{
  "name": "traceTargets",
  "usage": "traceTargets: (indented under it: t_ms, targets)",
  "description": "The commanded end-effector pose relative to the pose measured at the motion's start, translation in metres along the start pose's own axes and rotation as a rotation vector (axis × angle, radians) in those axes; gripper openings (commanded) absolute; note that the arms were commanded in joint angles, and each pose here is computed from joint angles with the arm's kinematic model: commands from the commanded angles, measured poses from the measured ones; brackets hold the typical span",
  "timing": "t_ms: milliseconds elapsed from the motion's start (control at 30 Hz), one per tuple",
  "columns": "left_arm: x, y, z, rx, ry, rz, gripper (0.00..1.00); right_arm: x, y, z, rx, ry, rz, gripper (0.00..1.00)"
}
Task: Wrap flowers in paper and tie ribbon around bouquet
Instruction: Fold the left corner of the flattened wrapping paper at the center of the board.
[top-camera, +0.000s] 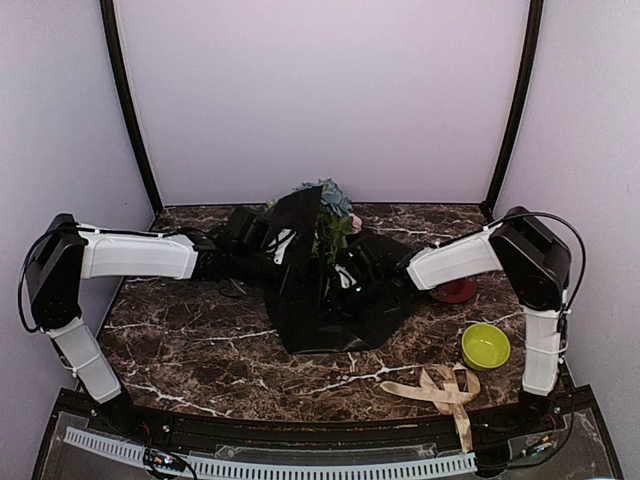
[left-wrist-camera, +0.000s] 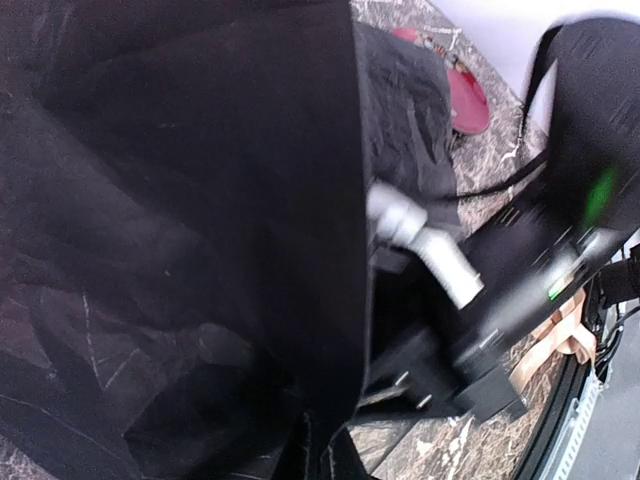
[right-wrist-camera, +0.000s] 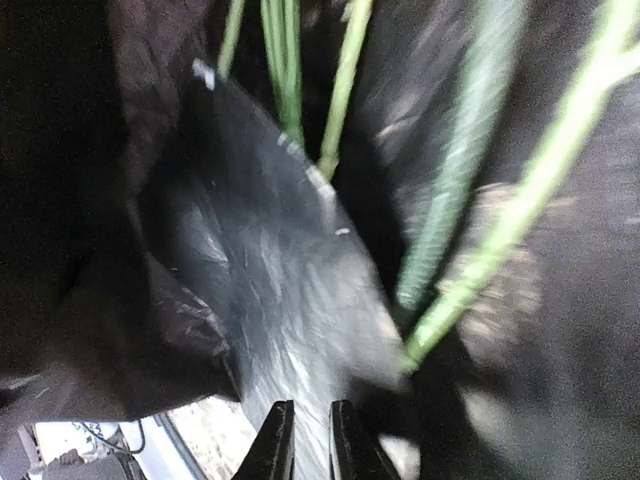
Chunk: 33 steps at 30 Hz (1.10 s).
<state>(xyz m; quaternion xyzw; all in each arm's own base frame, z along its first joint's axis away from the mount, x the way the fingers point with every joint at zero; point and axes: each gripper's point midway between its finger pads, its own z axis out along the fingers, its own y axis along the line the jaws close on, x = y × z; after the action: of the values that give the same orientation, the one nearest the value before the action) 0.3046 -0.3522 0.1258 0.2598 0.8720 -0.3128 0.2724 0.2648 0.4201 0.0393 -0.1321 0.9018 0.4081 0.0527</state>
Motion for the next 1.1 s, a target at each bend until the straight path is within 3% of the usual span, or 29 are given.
traceTargets:
  t_ms: [0,133,300,500,733,933,1067]
  targets:
    - [0.0,-0.003,0.001,-0.009,0.022,0.026,0.0,-0.046,0.03,-0.055,-0.052,-0.189,-0.046,0.15]
    - [0.001,-0.002,0.004,-0.013,0.032,0.035,0.0,-0.077,0.056,-0.089,-0.081,-0.312,-0.103,0.25]
    - [0.002,-0.003,0.006,-0.012,0.037,0.037,0.0,-0.108,0.081,-0.098,-0.122,-0.387,-0.142,0.52]
    - [0.002,-0.003,0.007,-0.01,0.036,0.037,0.0,-0.124,0.088,-0.088,-0.181,-0.414,-0.119,0.57]
    - [0.001,-0.004,0.007,-0.007,0.031,0.029,0.0,-0.121,0.097,-0.071,-0.235,-0.358,-0.125,0.38]
    - [0.002,-0.003,0.007,-0.009,0.033,0.029,0.0,-0.114,0.097,-0.061,-0.241,-0.318,-0.139,0.01]
    - [-0.004,-0.011,0.001,0.012,0.014,0.054,0.01,-0.118,0.093,-0.065,-0.215,-0.33,-0.15,0.0]
